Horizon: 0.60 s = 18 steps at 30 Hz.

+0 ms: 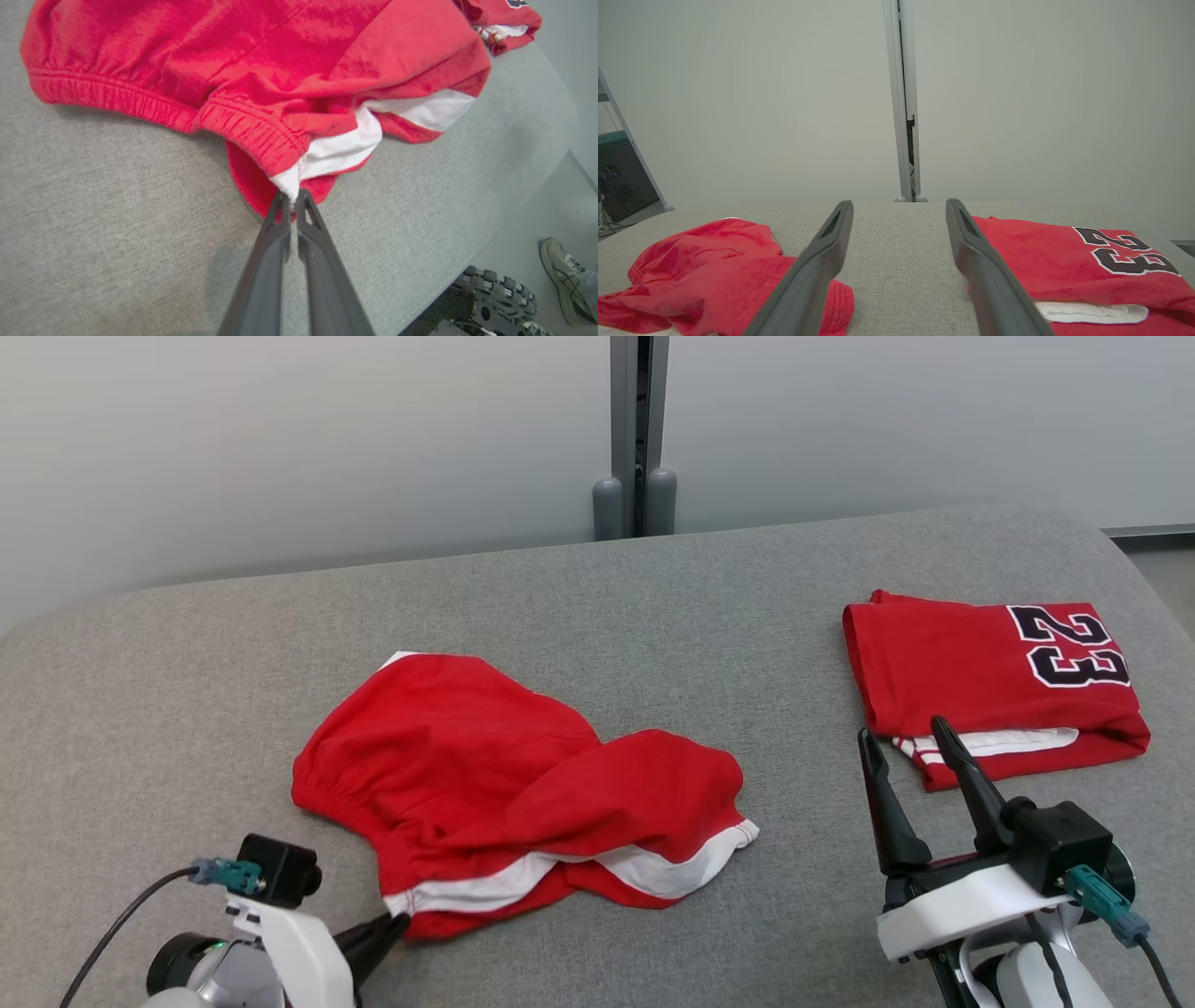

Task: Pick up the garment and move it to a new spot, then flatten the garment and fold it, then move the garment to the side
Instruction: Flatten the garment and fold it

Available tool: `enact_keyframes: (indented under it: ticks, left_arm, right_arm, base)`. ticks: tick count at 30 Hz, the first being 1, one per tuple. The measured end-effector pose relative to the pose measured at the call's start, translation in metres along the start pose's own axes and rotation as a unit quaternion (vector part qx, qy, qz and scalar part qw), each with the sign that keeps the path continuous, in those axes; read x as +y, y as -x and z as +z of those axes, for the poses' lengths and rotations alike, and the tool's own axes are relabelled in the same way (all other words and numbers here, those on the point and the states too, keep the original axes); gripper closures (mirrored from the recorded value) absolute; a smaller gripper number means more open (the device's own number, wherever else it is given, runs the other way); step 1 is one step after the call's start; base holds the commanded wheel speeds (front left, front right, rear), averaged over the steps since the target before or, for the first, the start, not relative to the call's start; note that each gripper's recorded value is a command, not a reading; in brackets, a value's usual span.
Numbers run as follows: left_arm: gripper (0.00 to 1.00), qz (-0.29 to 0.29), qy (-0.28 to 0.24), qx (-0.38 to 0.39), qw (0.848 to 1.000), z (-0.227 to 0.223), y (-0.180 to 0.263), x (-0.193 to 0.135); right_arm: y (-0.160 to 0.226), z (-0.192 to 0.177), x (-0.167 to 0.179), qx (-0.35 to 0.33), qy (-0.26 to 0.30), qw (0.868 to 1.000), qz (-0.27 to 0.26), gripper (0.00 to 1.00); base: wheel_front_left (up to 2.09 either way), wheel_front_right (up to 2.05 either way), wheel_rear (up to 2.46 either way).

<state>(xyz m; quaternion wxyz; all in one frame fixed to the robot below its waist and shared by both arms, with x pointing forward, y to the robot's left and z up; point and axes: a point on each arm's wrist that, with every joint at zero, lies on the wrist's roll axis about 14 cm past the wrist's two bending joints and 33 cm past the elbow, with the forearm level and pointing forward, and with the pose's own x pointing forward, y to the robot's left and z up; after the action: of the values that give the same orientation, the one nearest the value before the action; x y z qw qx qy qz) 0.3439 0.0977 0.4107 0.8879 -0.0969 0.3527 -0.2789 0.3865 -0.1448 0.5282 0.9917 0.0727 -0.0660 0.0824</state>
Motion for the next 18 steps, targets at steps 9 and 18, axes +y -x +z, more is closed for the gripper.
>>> enact_keyframes:
  ticks: [9, 18]
  left_arm:
    - [1.0, 0.027, -0.051, 0.062, 0.996, -0.023, 0.025, 0.027]
    - [0.66, 0.066, -0.059, 0.087, 0.992, -0.041, 0.034, 0.047]
  right_arm:
    - [0.0, -0.005, -0.006, 0.01, 0.006, 1.0, -0.007, 0.0]
    - [0.0, -0.009, -0.008, 0.018, 0.007, 1.0, -0.01, 0.0]
  base:
    - [0.0, 0.0, 0.0]
    - [0.0, 0.0, 0.0]
